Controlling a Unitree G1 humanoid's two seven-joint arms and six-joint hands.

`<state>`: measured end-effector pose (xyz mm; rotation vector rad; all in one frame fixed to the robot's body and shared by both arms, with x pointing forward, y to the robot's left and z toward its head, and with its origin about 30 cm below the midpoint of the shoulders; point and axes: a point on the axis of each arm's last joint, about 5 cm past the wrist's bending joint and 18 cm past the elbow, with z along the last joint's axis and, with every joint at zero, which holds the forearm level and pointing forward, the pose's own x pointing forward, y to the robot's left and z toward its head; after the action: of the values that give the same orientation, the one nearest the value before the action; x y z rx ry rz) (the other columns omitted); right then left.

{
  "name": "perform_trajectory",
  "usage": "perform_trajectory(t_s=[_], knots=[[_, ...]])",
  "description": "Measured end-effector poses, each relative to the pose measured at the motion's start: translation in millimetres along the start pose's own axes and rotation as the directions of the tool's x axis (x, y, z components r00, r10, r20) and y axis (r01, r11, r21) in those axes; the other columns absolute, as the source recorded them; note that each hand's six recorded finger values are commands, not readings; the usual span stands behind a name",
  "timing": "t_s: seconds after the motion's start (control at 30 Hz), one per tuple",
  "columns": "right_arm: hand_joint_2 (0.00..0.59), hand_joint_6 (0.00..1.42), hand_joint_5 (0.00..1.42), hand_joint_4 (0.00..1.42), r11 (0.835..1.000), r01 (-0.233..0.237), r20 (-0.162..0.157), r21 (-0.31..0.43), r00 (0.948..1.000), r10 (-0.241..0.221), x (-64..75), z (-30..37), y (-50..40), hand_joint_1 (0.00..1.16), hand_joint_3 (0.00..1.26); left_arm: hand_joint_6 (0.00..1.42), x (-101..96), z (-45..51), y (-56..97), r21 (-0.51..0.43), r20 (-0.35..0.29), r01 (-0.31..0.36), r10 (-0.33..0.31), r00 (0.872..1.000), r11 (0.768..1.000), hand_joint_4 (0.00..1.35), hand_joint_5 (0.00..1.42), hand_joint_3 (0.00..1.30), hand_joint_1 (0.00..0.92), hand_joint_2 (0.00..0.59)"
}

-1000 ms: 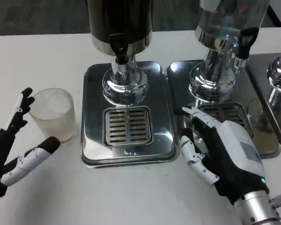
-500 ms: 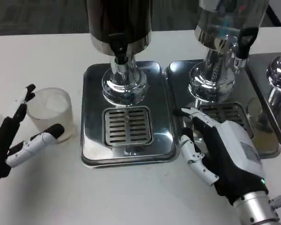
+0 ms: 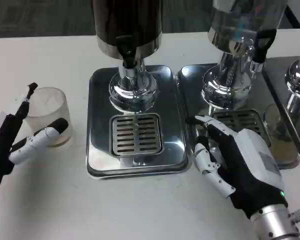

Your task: Grasp the cup under the faucet to collect the drink, then remove the cup.

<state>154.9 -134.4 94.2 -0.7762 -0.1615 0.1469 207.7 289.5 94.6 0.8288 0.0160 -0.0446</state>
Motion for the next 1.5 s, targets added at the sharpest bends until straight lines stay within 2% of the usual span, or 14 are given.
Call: perform_trajectory(t_s=[0.2,0.47,0.7,0.8,0.9,1.1,1.3,1.5], knots=[[0.566,0.18,0.21,0.17,1.000,-0.001,-0.003,0.000,1.0000,0.001,-0.7,-0.4,0.1,0.11,0.28,0.14,-0.1,-0.4,-1.5,-0.004,0.030,-0.006,0.006,1.000,1.000,0.00,0.02,0.00,0.000,0.000],[0.570,0.19,0.21,0.17,1.000,0.002,-0.007,0.001,1.0000,-0.002,-1.0,-1.0,-0.2,0.10,0.29,0.16,-4.3,0.8,-1.7,-0.010,0.109,-0.074,0.075,0.991,0.997,0.00,0.06,0.00,0.000,0.000],[0.571,0.19,0.21,0.18,1.000,0.010,0.032,0.012,0.9994,-0.011,8.7,6.2,1.2,0.09,0.30,0.16,-13.7,-3.0,9.1,-0.022,0.145,-0.132,0.134,0.980,0.991,0.00,0.07,0.00,0.000,0.000],[0.571,0.20,0.21,0.18,1.000,0.009,0.033,0.014,0.9994,-0.010,9.5,6.5,1.8,0.09,0.30,0.17,-17.3,-5.4,11.3,-0.028,0.139,-0.143,0.146,0.979,0.989,0.00,0.08,0.00,0.000,0.000],[0.571,0.20,0.21,0.18,1.000,-0.001,0.019,0.013,0.9998,0.001,9.0,4.4,4.0,0.08,0.30,0.17,-20.6,-6.8,13.4,-0.041,0.139,-0.158,0.163,0.977,0.987,0.00,0.08,0.00,0.000,0.000],[0.580,0.21,0.21,0.18,1.000,0.000,0.017,0.024,0.9999,-0.001,9.3,5.4,5.5,0.08,0.31,0.17,-23.0,-10.6,22.7,-0.016,0.125,-0.164,0.165,0.978,0.986,0.00,0.08,0.00,0.000,0.000],[0.574,0.22,0.21,0.18,0.999,0.002,0.014,0.032,0.9999,-0.003,9.3,6.1,6.6,0.08,0.31,0.17,-19.9,-23.9,30.1,0.012,0.023,-0.143,0.143,0.989,0.990,0.00,0.07,0.00,0.000,0.000],[0.571,0.24,0.22,0.20,0.999,0.003,0.011,0.035,0.9999,-0.003,8.9,6.0,7.3,0.07,0.32,0.20,-14.4,-29.0,29.1,0.050,-0.019,-0.100,0.101,0.995,0.994,0.00,0.10,0.00,0.000,0.000]])
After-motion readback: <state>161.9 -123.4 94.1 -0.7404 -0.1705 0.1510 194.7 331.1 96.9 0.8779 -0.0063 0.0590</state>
